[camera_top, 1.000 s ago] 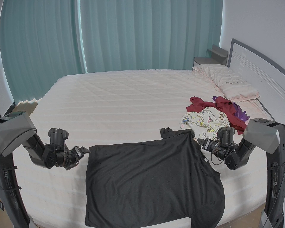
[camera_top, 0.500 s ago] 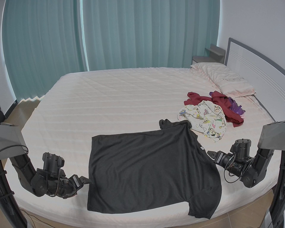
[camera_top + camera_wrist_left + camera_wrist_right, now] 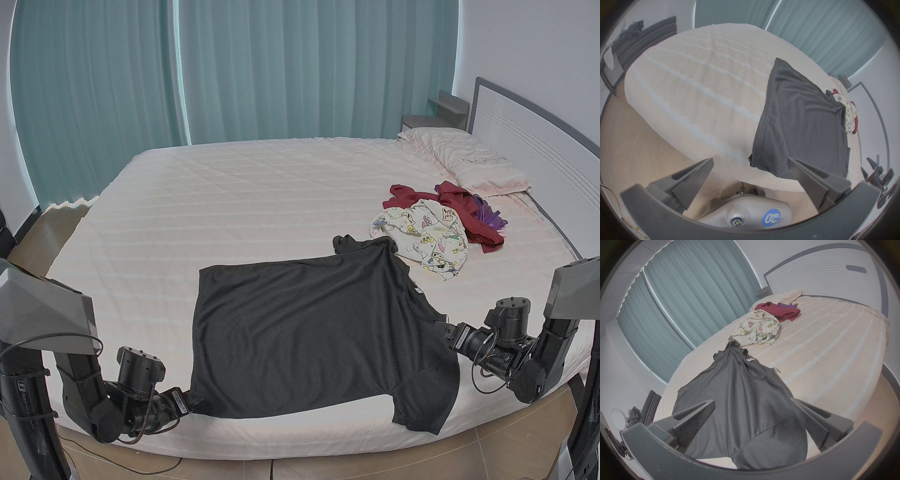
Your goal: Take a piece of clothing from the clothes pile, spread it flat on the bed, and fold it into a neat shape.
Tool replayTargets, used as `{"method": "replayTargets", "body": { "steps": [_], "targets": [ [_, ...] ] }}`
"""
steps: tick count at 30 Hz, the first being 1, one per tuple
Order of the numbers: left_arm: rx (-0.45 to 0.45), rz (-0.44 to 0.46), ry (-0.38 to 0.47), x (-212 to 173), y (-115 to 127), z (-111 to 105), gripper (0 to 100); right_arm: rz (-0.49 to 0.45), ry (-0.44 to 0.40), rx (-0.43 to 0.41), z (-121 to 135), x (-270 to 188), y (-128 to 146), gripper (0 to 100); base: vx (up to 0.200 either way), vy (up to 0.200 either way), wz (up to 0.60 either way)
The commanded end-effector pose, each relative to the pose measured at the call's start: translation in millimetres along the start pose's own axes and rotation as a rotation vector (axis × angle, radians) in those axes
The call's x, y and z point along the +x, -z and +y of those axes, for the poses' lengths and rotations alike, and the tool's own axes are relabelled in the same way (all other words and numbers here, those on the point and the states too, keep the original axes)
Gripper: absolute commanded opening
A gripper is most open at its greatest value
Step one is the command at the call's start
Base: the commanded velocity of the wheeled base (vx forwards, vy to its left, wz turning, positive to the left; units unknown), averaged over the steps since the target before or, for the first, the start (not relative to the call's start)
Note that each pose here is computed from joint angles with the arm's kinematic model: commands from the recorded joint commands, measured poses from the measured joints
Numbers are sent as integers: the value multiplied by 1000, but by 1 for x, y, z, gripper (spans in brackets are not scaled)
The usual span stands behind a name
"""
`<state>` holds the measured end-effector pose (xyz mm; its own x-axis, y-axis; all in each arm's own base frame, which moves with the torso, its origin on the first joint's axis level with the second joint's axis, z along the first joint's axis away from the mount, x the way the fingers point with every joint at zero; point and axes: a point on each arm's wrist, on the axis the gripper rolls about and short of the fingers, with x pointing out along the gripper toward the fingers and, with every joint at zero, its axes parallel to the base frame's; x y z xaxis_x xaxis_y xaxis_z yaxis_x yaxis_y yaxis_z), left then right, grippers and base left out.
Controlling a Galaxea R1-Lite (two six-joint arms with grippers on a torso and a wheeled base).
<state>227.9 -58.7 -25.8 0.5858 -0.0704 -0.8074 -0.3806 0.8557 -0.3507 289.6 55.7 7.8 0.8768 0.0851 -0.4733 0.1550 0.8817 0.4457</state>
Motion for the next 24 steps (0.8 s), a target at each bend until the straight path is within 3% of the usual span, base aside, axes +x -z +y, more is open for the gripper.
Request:
{"method": "replayTargets", "body": {
  "steps": [1,8,19,20,24],
  "targets": [
    [62,23,-28,20,21,-7,100,10,-28,7,8,-1,6,100,0,0,0],
    [25,-20,36,28,16,-25,100,13,-35,12,9,2,10,100,0,0,0],
    [67,-74,-31,46,25,-32,100,28,-26,3,7,5,18,100,0,0,0],
    [66,-75,-30,47,25,-32,0,31,-20,3,5,6,19,100,0,0,0],
    [57,-83,-23,48,23,-34,0,80,7,-9,-4,3,27,100,0,0,0]
  ]
}}
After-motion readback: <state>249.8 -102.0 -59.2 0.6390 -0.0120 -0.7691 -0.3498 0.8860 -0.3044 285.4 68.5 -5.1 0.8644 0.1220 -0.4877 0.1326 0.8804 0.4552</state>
